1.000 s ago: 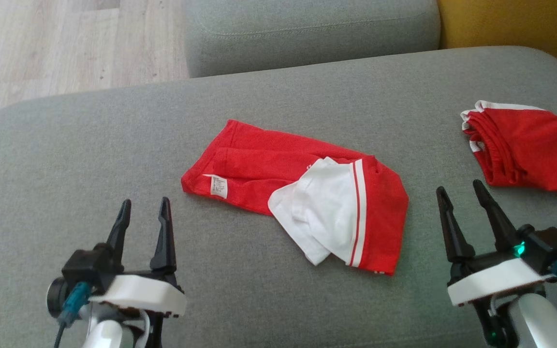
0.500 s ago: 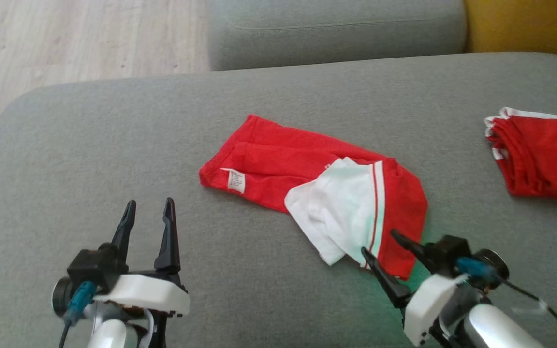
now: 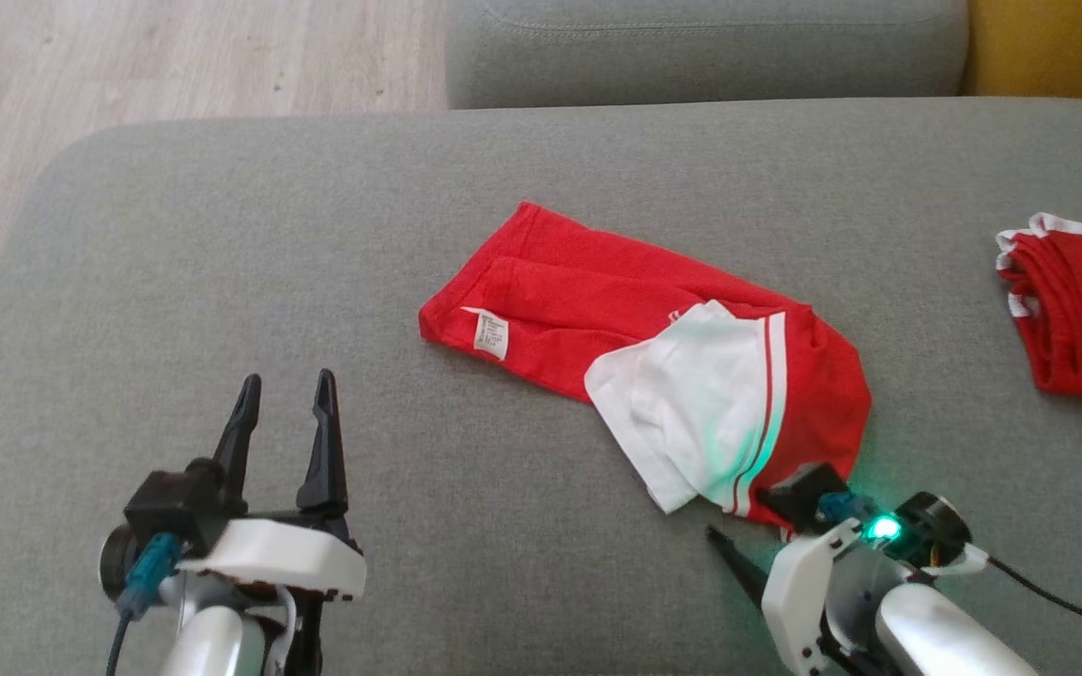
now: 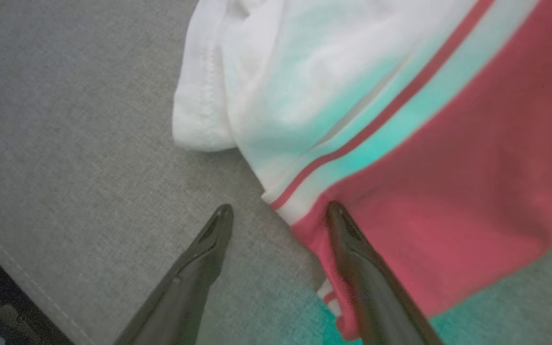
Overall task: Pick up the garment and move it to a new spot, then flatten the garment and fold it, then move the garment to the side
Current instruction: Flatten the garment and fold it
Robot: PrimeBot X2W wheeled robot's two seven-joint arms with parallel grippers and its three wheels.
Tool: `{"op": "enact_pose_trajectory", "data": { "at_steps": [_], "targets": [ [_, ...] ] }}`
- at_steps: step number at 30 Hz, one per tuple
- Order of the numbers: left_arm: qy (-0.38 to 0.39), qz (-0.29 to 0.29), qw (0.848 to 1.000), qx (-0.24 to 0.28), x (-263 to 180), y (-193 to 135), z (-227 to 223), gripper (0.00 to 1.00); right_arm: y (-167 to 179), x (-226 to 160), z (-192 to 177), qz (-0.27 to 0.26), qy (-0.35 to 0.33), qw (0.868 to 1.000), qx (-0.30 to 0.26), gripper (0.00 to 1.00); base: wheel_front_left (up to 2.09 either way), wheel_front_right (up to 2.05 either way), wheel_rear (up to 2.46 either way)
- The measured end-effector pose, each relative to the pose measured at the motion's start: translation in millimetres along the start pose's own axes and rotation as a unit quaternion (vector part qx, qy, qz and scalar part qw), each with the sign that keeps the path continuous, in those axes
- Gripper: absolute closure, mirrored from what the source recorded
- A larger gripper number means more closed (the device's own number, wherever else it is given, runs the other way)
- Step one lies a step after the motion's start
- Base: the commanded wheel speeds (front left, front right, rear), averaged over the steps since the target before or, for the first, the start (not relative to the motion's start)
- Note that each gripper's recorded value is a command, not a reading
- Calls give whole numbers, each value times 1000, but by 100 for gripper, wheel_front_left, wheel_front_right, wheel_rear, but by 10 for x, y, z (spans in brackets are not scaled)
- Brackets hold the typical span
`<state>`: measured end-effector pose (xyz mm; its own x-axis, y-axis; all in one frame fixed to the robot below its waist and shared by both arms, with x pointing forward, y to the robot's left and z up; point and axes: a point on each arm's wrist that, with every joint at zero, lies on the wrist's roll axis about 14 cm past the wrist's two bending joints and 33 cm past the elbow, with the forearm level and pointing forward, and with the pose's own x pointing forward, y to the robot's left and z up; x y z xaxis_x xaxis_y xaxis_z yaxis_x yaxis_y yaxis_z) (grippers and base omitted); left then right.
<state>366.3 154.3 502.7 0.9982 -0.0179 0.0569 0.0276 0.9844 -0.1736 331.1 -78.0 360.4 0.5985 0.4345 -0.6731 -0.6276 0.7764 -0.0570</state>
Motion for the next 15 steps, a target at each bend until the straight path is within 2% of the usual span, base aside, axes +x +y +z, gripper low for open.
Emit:
{"op": "enact_pose_trajectory", "data": {
  "at_steps": [1,2,3,4,10,13,14,15],
  "targets": [
    [1,1,1000,0,-3,6,-4,0,-25,9,26,-4,-6,1000,0,7,0,0,0],
    [1,2,1000,0,-4,12,-8,0,-37,17,36,-6,-9,1000,1,28,0,0,0],
    [2,3,1000,0,-2,17,-10,0,-39,22,47,-7,-14,1000,3,53,0,0,0],
    [2,3,1000,0,0,18,-15,0,-46,26,66,-10,-19,1000,4,98,0,0,0],
    [7,-5,1000,-1,23,-34,-48,0,-291,-61,275,-48,-77,995,31,100,0,0,0],
    [10,-12,1000,-2,41,-85,-72,0,-593,-201,447,-91,-128,984,82,100,0,0,0],
    [10,-12,1000,-2,41,-85,-72,0,-593,-201,447,-91,-128,984,82,100,0,0,0],
    [11,-15,1000,-2,49,-103,-78,0,-701,-266,511,-105,-150,977,111,100,0,0,0]
  ]
}}
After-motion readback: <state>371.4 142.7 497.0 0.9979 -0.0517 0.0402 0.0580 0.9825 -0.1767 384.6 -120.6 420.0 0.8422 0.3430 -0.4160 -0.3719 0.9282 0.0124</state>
